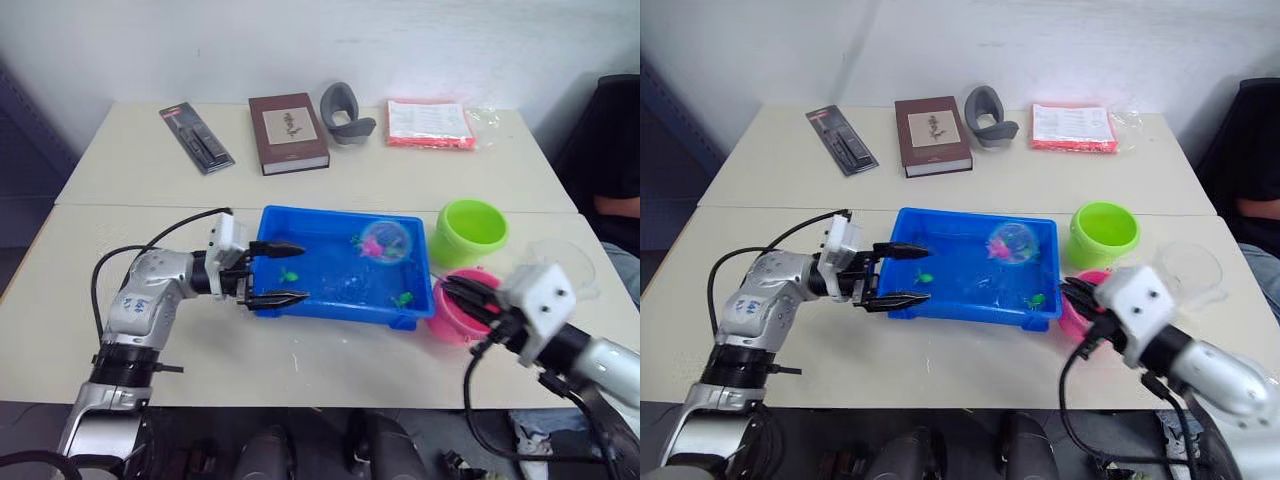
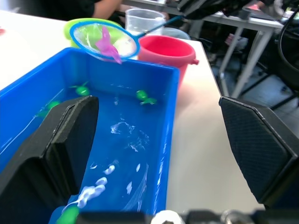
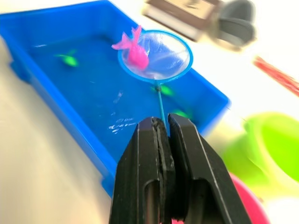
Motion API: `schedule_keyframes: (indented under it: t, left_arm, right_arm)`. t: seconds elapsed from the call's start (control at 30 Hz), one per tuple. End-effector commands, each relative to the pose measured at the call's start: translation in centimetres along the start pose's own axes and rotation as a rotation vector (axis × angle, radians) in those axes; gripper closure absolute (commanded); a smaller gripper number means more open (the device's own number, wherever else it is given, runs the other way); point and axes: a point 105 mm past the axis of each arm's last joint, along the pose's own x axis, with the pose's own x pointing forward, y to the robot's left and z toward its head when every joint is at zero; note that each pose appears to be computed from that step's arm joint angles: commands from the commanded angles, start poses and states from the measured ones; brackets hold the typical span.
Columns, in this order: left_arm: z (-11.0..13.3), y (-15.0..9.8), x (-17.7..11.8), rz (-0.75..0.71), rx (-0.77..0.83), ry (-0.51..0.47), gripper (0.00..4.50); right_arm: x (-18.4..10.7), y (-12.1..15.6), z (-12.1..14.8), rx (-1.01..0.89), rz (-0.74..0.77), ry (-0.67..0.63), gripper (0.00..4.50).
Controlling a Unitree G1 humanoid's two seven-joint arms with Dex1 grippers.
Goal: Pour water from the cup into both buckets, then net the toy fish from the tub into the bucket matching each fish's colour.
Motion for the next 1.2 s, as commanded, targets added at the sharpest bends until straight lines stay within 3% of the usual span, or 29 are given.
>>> schedule_keyframes:
  t: [0.03, 0.33, 0.43, 0.6, 0.67, 0.73, 0.87, 1.2]
  left_arm:
    - [0.6, 0.3, 0.8, -0.048, 0.033, -0.009, 0.06]
    - [0.9, 1.3, 2.2, -0.109, 0.043, -0.019, 0.06]
    - [0.9, 1.4, 2.3, -0.113, 0.047, -0.023, 0.06]
    - [0.9, 1.5, 2.3, -0.114, 0.053, -0.028, 0.06]
    - [0.9, 1.6, 2.4, -0.112, 0.055, -0.032, 0.06]
    - [0.9, 1.6, 2.4, -0.111, 0.056, -0.035, 0.06]
    - [0.9, 1.6, 2.4, -0.109, 0.057, -0.041, 0.06]
    - [0.8, 1.4, 2.6, -0.112, 0.058, -0.053, 0.06]
  right_arm:
    - [-2.5, -0.3, 1.1, -0.066, -0.073, -0.033, 4.50]
    - [-7.5, -2.0, -1.4, -0.241, -0.261, 0.106, 4.50]
    - [-8.2, -1.8, -3.0, -0.352, -0.234, 0.193, 4.50]
    - [-9.2, -2.4, -4.5, -0.658, -0.223, 0.301, 4.50]
    - [-9.9, -3.5, -4.4, -0.956, -0.256, 0.350, 4.50]
    - [-10.1, -3.8, -4.6, -1.132, -0.241, 0.354, 4.50]
    - [-9.7, -3.1, -4.6, -1.270, -0.207, 0.297, 4.50]
    - [-9.8, -2.3, -4.7, -1.409, -0.178, 0.234, 4.50]
